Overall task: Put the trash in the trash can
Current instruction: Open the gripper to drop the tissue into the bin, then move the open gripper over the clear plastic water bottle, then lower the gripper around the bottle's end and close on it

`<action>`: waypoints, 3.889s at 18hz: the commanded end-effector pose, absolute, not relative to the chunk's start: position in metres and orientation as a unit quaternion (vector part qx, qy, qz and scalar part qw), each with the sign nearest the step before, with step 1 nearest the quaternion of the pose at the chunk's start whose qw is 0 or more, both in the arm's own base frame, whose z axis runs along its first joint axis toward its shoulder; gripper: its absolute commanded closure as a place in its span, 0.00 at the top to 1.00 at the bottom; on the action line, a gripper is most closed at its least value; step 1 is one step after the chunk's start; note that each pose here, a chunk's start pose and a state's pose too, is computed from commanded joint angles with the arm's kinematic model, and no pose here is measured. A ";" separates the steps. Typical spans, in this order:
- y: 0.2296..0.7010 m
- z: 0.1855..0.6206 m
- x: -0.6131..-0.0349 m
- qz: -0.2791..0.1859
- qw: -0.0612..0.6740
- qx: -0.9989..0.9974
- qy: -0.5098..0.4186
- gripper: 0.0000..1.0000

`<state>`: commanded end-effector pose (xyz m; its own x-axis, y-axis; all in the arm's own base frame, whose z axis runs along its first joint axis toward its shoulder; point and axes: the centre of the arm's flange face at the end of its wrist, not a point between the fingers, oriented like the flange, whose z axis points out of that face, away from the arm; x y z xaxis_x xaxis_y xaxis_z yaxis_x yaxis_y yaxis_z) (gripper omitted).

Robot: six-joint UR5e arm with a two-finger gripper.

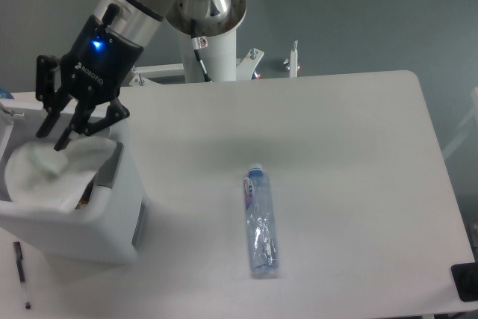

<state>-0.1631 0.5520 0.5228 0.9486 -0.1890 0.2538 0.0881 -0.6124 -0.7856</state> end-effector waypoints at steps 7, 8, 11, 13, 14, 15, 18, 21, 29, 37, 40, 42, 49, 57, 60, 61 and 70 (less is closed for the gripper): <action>0.555 0.522 -0.213 -0.141 0.445 -0.884 0.000 1.00; 0.558 0.525 -0.226 -0.136 0.448 -0.883 -0.005 1.00; 0.573 0.521 -0.270 -0.133 0.448 -0.884 -0.032 1.00; 0.589 0.505 -0.294 -0.147 0.439 -0.884 -0.063 1.00; 0.595 0.498 -0.304 -0.152 0.436 -0.884 -0.075 1.00; 0.600 0.489 -0.311 -0.157 0.431 -0.885 -0.082 1.00; 0.601 0.460 -0.338 -0.159 0.416 -0.889 -0.103 1.00; 0.572 0.442 -0.391 -0.149 0.412 -0.887 -0.144 1.00; 0.548 0.396 -0.441 -0.124 0.341 -0.908 -0.207 1.00; 0.562 0.358 -0.451 -0.108 0.237 -0.939 -0.225 1.00; 0.584 0.324 -0.435 -0.081 0.189 -0.955 -0.212 1.00; 0.591 0.313 -0.428 -0.062 0.167 -0.963 -0.204 1.00; 0.607 0.278 -0.411 -0.008 0.100 -0.979 -0.175 1.00; 0.613 0.256 -0.409 0.032 0.056 -0.984 -0.169 1.00; 0.621 0.234 -0.401 0.055 0.023 -0.986 -0.158 1.00; 0.622 0.227 -0.401 0.060 0.016 -0.985 -0.158 1.00; 0.630 0.211 -0.400 0.073 0.000 -0.983 -0.166 1.00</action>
<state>-0.4003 0.6304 0.2110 0.9343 0.3266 -0.1428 0.3265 -0.9449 -0.0246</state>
